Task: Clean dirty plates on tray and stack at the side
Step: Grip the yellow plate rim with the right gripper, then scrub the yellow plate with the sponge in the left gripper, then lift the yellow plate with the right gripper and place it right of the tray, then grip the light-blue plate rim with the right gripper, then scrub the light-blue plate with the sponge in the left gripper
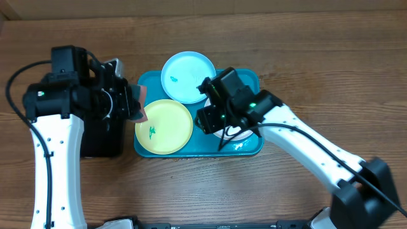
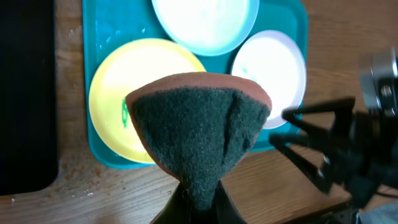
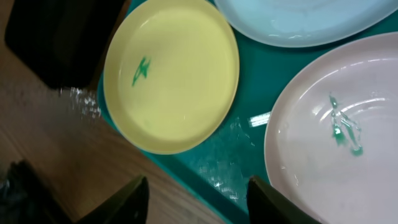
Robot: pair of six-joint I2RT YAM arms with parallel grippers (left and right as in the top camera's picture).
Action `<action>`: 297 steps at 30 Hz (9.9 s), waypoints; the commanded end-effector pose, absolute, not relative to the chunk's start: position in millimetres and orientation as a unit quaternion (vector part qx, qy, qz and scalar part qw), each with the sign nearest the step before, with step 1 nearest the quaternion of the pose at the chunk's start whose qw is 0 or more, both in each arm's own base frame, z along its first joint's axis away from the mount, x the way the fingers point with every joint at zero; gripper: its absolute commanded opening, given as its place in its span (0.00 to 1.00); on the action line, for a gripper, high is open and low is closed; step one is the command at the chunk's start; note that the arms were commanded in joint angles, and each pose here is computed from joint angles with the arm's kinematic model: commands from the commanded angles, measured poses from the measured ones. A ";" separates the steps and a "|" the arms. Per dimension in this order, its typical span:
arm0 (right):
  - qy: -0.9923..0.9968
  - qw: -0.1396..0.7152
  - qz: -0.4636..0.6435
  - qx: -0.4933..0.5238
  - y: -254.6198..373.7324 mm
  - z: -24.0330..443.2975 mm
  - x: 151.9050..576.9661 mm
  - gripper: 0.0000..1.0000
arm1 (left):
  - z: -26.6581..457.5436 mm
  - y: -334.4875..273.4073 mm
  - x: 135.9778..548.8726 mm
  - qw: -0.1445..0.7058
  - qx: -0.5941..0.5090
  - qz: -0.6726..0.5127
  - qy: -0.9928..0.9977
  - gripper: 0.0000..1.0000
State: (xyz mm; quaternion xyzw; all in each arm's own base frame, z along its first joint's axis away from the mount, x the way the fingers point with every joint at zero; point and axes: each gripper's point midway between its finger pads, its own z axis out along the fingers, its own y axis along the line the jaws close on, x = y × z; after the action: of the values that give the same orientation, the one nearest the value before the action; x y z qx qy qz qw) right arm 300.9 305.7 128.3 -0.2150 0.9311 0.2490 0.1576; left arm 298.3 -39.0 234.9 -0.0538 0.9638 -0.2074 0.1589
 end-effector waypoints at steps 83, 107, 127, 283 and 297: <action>0.952 0.160 0.193 -0.179 345.7 0.7 334.1 0.04 | 7.1 14.4 301.3 0.029 -0.183 0.054 0.981 0.04; 0.949 0.167 0.197 -0.179 348.2 2.8 337.0 0.04 | 13.0 -15.2 295.3 0.025 -0.135 0.099 0.986 0.04; 0.937 0.213 0.171 -0.220 354.4 56.1 357.9 0.04 | 173.4 28.2 345.2 0.205 -0.256 0.027 0.944 0.04; 0.909 0.217 0.089 -0.345 340.6 11.9 435.3 0.04 | 167.1 73.3 316.4 0.154 -0.226 -0.097 0.957 0.04; 0.970 0.100 0.139 -0.173 334.2 -1.3 393.2 0.04 | 145.9 -8.6 323.4 0.132 -0.147 -0.194 0.961 0.04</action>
State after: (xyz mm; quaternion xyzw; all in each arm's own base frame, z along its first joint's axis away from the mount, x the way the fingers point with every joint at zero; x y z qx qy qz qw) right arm 407.6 337.9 12.4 -0.2217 0.9551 0.1375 0.1403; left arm 323.1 14.1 154.7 -0.1527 0.9632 -0.1672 0.1445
